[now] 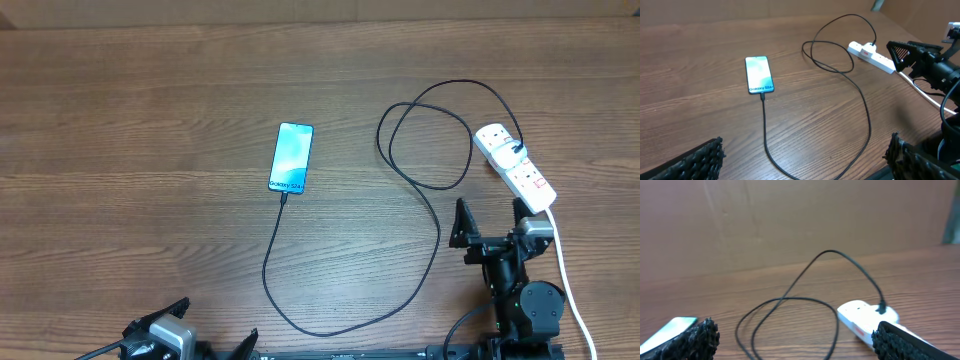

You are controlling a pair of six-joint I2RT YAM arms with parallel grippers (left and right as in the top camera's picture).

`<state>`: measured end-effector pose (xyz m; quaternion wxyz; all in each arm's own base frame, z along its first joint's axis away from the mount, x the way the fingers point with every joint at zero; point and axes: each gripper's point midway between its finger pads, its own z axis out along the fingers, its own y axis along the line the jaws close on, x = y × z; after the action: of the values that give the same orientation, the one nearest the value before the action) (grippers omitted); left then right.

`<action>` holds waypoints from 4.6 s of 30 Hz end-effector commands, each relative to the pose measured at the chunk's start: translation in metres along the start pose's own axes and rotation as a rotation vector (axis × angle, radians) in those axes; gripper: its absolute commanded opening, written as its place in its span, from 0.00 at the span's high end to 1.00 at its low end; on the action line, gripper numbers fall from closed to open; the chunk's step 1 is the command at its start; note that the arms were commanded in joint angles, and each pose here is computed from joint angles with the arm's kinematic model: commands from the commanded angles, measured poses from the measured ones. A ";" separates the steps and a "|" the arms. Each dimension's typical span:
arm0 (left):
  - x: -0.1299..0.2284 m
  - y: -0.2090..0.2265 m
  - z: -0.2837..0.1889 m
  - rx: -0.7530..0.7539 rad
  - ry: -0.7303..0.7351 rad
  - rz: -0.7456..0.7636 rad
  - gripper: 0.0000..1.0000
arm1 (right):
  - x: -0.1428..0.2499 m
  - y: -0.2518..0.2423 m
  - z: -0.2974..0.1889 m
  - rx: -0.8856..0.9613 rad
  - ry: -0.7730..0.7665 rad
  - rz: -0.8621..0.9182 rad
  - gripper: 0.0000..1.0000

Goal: Plug charger to phone and switch on socket

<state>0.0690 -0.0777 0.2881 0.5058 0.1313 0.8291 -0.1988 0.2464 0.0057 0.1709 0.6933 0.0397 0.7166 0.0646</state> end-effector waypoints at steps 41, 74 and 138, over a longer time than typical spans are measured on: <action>0.007 -0.002 -0.001 0.013 0.019 0.010 0.00 | 0.001 -0.005 0.000 0.025 -0.010 -0.029 0.00; -0.078 0.124 0.053 -0.505 -0.647 0.128 0.00 | 0.001 -0.005 0.000 0.025 -0.010 -0.029 0.00; 0.039 0.192 0.144 -0.608 -0.409 0.030 0.00 | 0.001 -0.005 0.000 0.025 -0.010 -0.029 0.00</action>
<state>0.2434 0.0356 0.1587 0.6807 -0.0997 0.7247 0.0386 0.2464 0.0033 0.1711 0.6948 0.0351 0.7165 0.0514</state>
